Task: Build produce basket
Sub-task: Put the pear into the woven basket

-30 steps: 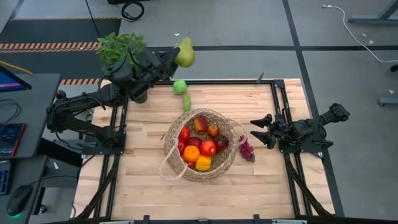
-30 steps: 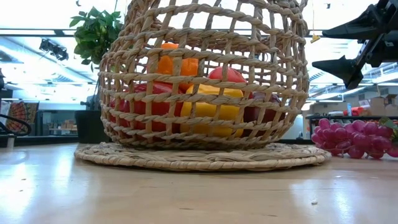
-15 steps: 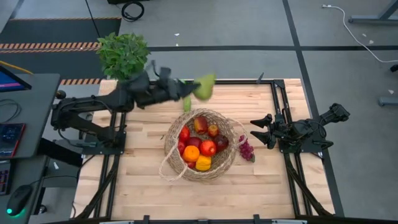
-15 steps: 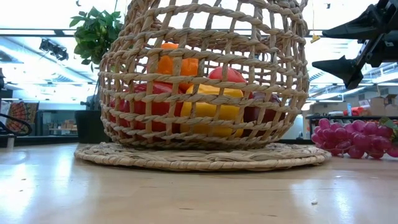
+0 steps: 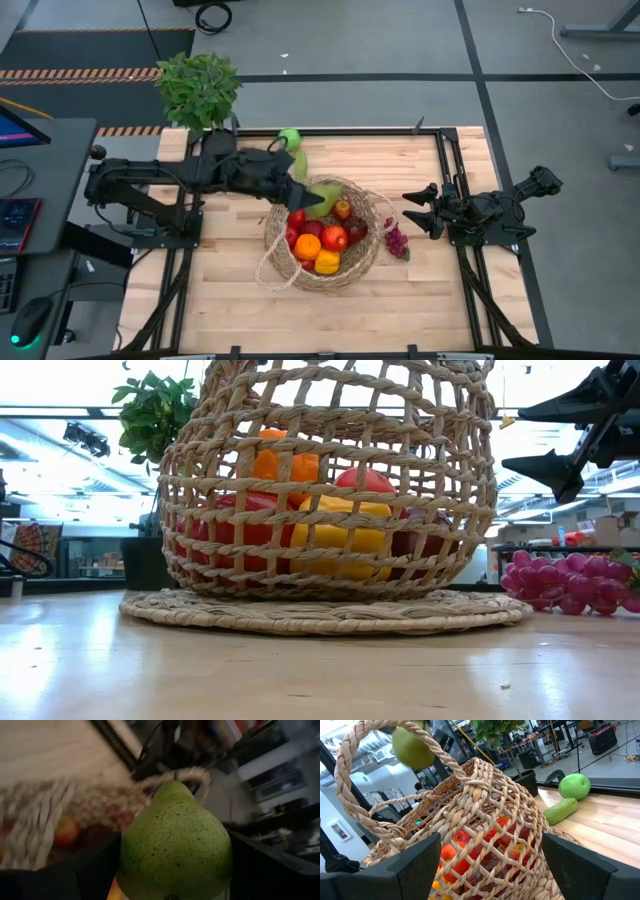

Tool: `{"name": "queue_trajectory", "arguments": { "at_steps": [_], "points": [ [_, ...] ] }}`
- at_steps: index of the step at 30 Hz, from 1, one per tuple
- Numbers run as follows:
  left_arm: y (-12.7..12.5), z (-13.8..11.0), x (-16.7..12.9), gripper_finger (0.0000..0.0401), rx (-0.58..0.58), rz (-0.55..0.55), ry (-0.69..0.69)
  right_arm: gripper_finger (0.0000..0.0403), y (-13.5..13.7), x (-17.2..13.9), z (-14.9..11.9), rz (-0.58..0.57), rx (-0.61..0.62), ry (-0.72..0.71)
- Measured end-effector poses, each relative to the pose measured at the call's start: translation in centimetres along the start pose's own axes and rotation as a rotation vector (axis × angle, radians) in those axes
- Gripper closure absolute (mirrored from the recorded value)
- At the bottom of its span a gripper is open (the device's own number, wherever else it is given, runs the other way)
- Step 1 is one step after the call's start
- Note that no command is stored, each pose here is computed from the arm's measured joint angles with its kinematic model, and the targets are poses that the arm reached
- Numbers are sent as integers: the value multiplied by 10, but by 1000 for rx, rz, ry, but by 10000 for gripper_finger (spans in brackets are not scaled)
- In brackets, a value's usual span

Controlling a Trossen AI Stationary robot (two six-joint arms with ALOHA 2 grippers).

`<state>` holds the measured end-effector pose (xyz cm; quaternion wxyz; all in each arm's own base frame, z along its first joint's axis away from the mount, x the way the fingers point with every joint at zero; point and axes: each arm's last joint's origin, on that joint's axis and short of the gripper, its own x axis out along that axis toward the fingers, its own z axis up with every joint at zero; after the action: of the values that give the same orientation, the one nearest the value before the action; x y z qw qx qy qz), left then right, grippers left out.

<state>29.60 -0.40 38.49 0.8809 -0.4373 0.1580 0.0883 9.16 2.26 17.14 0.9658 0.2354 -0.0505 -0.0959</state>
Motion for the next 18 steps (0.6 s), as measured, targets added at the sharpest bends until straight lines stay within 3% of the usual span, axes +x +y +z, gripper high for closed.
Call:
{"name": "queue_trajectory", "arguments": {
  "at_steps": [5, 11, 18],
  "points": [
    [-13, -10, 5, 48, -5, 15, 67, 54, 0, 0, 0, 0, 0, 0],
    [-60, -4, 22, 48, 98, 96, 129, 54, 0, 0, 1, 4, 6, -7],
    [-57, -12, 48, 48, 202, 470, 369, 54, 1, 0, 1, 6, 10, -12]
  ]
}}
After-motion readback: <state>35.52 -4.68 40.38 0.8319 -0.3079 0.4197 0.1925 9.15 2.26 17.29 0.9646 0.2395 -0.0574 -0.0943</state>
